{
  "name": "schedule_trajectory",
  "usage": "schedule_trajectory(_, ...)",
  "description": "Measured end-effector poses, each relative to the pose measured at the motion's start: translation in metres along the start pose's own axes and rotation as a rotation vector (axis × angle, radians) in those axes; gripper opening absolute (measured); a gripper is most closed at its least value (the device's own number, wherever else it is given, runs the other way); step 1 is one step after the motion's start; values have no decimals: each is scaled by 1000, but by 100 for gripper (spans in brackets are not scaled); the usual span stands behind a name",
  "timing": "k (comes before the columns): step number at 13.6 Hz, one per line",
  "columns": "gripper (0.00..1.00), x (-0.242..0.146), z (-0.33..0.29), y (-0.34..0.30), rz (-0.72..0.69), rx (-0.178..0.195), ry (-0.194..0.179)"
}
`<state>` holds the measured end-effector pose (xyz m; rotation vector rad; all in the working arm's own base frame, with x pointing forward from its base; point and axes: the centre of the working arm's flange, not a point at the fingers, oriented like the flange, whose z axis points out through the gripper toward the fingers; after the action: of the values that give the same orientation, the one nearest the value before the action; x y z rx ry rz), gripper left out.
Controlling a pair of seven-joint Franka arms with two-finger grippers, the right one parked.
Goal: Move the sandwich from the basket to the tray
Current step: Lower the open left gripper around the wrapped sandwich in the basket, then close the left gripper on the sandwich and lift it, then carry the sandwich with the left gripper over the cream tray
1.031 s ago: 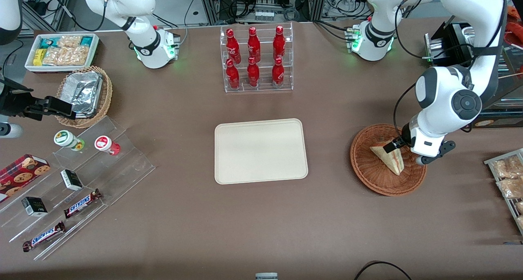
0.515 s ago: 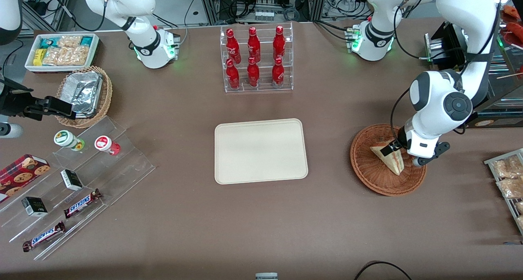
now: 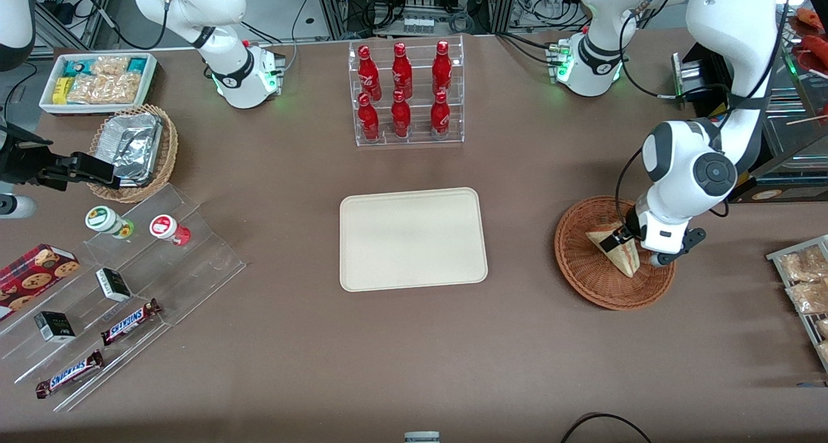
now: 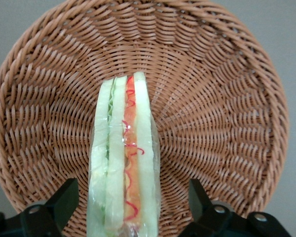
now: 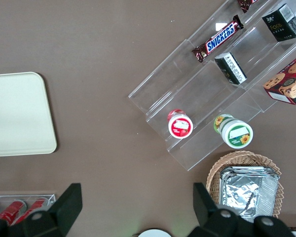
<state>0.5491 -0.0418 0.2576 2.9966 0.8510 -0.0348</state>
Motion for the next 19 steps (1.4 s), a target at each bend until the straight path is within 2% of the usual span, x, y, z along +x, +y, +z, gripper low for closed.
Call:
schedule_trajectory(1, 95, 0, 2, -1, -1, 2, -3)
schedule_trajectory(4, 60, -1, 5, -2, -3, 5, -8)
schedule_trajectory(6, 40, -2, 4, -3, -4, 12, -18)
schedule_trajectory(7, 35, -3, 1, -4, -3, 19, -27)
schedule_trajectory(11, 26, -1, -39, 6, 17, 43, -62)
schedule_trajectory(14, 15, 1, -87, 35, 95, 54, -79)
schedule_trajectory(19, 15, -30, -110, 97, 233, 52, -73)
